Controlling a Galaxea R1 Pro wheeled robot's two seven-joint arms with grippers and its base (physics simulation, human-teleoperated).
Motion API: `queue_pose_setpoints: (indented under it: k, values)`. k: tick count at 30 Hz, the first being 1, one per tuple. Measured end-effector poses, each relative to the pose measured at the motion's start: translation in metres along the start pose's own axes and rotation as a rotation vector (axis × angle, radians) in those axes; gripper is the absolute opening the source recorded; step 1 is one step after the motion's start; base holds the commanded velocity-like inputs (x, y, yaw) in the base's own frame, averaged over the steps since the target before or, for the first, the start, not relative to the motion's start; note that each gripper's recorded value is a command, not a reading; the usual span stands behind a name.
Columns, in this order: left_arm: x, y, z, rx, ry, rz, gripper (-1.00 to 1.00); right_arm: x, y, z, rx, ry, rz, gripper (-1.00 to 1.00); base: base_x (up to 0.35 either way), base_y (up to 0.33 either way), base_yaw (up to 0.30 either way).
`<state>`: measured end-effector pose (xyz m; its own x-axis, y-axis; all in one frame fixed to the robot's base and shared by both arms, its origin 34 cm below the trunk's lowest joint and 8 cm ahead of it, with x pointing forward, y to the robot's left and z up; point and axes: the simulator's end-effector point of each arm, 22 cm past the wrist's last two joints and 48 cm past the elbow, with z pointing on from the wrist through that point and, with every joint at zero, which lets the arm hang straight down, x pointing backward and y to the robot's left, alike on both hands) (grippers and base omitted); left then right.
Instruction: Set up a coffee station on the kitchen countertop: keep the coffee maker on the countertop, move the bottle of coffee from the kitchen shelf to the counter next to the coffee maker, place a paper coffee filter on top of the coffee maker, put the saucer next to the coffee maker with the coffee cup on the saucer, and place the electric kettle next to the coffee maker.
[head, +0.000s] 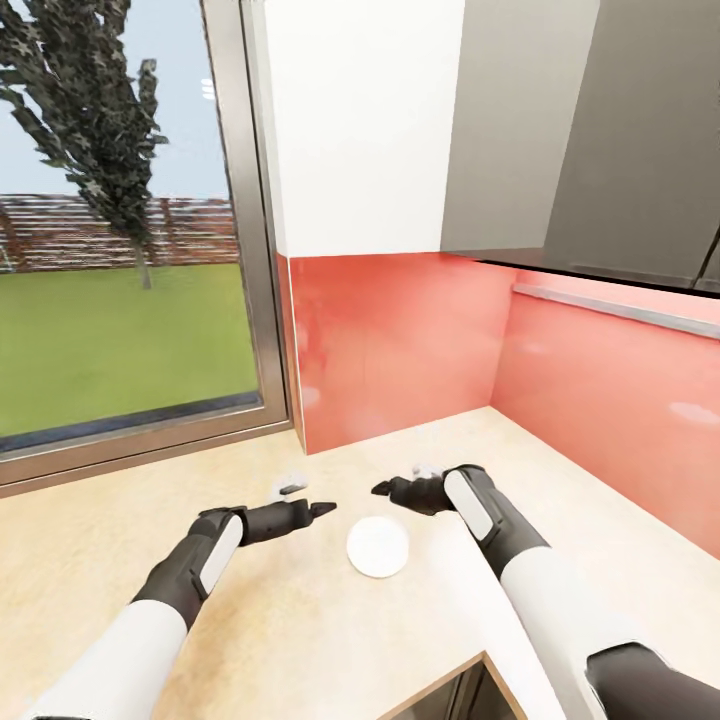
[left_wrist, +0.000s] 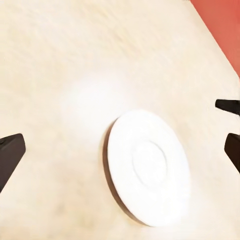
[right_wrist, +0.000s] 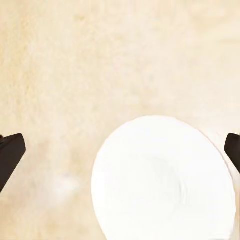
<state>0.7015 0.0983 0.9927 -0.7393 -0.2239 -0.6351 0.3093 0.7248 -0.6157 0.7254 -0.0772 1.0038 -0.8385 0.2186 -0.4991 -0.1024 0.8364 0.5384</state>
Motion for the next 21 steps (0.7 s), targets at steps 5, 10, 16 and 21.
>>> queue_pose_setpoints:
  k: [5, 10, 16, 21]
  values:
    - [0.007, 0.005, 0.003, -0.007, 0.001, -0.007, 1.00, 0.023, 0.003, 0.016, -0.118, 0.004, 0.050, 1.00, 0.000, 0.000, 0.000]
    - [0.023, 0.005, 0.014, -0.005, 0.011, -0.024, 1.00, 0.026, -0.004, 0.019, -0.125, -0.009, 0.064, 1.00, 0.000, 0.000, 0.000]
    - [0.029, 0.005, 0.019, -0.005, 0.002, -0.025, 1.00, 0.027, 0.012, 0.017, -0.206, -0.008, 0.066, 1.00, 0.000, 0.000, 0.000]
    - [0.032, 0.004, 0.020, -0.003, 0.005, -0.029, 1.00, 0.027, 0.014, 0.017, -0.217, -0.008, 0.069, 1.00, 0.000, 0.000, 0.000]
